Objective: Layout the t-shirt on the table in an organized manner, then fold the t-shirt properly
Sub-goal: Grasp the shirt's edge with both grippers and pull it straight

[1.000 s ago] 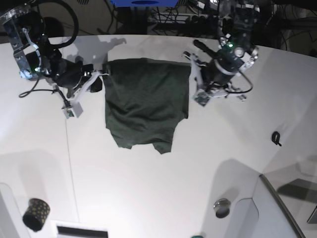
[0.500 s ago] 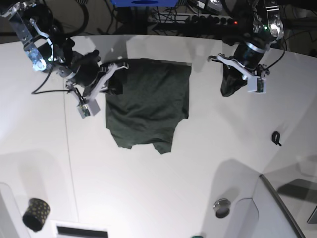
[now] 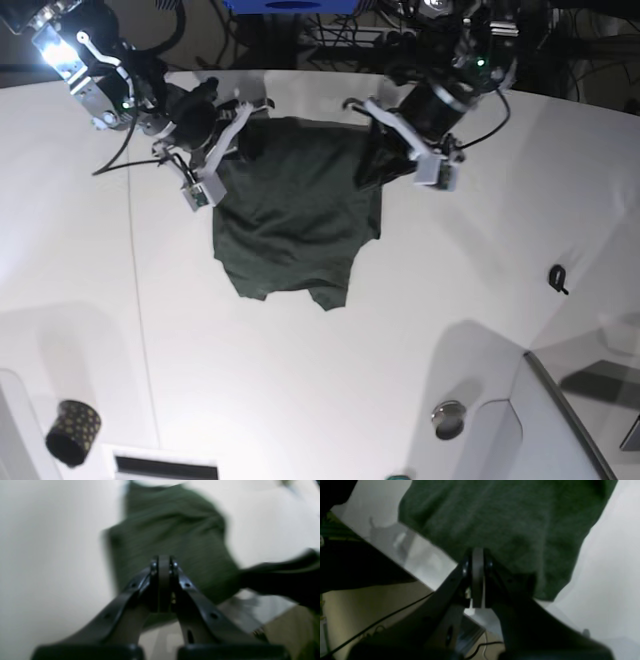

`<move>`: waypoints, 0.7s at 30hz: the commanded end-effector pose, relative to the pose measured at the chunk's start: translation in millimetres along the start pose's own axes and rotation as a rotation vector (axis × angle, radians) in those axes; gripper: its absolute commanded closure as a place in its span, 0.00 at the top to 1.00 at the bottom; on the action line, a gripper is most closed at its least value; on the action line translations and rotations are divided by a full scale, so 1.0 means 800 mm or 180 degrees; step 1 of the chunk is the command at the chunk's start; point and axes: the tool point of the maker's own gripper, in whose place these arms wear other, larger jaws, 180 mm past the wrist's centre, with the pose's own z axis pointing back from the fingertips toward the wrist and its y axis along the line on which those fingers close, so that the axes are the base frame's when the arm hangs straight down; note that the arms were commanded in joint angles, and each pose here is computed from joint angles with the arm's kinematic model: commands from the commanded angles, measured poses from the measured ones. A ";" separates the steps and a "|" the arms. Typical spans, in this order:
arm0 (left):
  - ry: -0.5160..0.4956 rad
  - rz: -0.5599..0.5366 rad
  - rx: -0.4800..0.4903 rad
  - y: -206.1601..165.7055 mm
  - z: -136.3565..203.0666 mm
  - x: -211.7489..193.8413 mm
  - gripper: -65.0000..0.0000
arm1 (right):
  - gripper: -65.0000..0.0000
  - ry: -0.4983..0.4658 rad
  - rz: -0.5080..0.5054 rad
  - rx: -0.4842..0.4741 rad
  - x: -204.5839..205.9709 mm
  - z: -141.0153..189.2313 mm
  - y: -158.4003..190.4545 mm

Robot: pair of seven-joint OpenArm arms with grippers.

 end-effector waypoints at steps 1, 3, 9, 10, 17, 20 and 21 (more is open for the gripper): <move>0.0003 -0.0050 0.0012 0.000 -0.003 -0.003 0.00 | 0.01 -0.0083 0.0018 0.0019 0.009 -0.001 0.000; 0.0176 -0.0141 0.0016 0.003 -0.012 -0.024 0.00 | 0.01 -0.0022 -0.0014 -0.0040 0.003 -0.007 -0.010; 0.0518 -0.0157 0.0085 0.021 -0.022 -0.070 0.00 | 0.01 0.0141 -0.0140 -0.0169 -0.028 -0.019 -0.029; 0.0542 -0.0161 0.0091 0.022 -0.020 -0.073 0.00 | 0.01 0.0132 -0.0143 -0.0169 -0.029 -0.018 -0.029; 0.0423 -0.0226 0.0058 0.012 -0.010 -0.055 0.00 | 0.01 -0.0114 -0.0011 0.0091 0.007 0.000 0.014; 0.0192 -0.0343 -0.0004 -0.004 -0.003 -0.018 0.00 | 0.01 -0.0179 0.0093 0.0129 0.030 0.006 0.020; 0.0121 -0.0374 -0.0019 -0.008 -0.003 -0.007 0.00 | 0.01 -0.0200 0.0113 0.0118 0.036 0.005 0.017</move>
